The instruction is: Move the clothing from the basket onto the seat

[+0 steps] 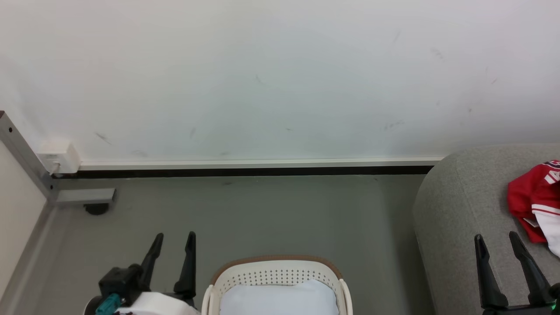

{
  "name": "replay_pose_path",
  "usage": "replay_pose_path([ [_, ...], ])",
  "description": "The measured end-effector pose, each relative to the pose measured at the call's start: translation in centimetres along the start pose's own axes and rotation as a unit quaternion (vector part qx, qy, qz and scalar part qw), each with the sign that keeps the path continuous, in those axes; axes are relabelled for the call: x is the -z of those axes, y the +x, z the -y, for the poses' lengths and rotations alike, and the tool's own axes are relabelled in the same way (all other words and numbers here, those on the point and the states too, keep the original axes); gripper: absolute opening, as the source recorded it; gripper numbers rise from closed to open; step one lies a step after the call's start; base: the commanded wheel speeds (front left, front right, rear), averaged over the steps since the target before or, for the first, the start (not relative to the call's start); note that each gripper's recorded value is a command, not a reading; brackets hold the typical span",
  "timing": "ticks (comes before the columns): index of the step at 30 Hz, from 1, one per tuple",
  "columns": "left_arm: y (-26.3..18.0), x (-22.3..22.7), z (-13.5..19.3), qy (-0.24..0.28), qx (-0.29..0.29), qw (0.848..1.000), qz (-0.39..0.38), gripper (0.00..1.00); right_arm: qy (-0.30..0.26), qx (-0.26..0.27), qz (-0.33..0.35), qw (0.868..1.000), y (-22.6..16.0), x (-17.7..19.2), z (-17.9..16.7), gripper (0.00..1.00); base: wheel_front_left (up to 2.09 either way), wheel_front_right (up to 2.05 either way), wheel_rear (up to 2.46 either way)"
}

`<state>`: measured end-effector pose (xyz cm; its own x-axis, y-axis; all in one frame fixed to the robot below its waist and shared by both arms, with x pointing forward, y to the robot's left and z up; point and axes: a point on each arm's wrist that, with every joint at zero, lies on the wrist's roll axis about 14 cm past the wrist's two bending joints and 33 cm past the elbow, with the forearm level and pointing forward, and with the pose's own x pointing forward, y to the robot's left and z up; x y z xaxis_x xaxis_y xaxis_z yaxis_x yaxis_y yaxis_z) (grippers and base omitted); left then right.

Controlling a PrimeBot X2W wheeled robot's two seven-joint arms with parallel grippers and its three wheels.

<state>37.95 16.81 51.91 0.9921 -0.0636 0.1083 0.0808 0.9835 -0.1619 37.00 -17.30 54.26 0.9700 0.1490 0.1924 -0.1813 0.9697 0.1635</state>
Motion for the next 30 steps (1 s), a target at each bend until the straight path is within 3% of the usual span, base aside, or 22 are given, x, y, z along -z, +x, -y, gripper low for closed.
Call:
replay_pose_path([
  [10,-1.2,1.7,-0.7,0.009,-0.012,1.0,-0.023,1.0,0.014,0.013,-0.022,1.0,-1.5,1.8,-0.9,1.0,0.0,0.0,0.0],
  [28,-1.3,1.5,-0.7,0.007,-0.01,1.0,-0.02,1.0,0.018,0.007,-0.018,1.0,-1.2,1.7,-1.5,1.0,0.0,0.0,0.0],
  [29,-1.3,1.6,-0.7,0.006,-0.01,1.0,-0.022,0.0,0.019,0.007,-0.02,1.0,-1.3,1.8,-1.5,0.0,0.0,0.0,0.0],
  [30,-1.5,2.1,-0.8,0.005,-0.011,1.0,-0.029,0.0,0.021,0.009,-0.026,0.999,-1.5,2.2,-1.5,0.0,0.0,0.0,0.0],
])
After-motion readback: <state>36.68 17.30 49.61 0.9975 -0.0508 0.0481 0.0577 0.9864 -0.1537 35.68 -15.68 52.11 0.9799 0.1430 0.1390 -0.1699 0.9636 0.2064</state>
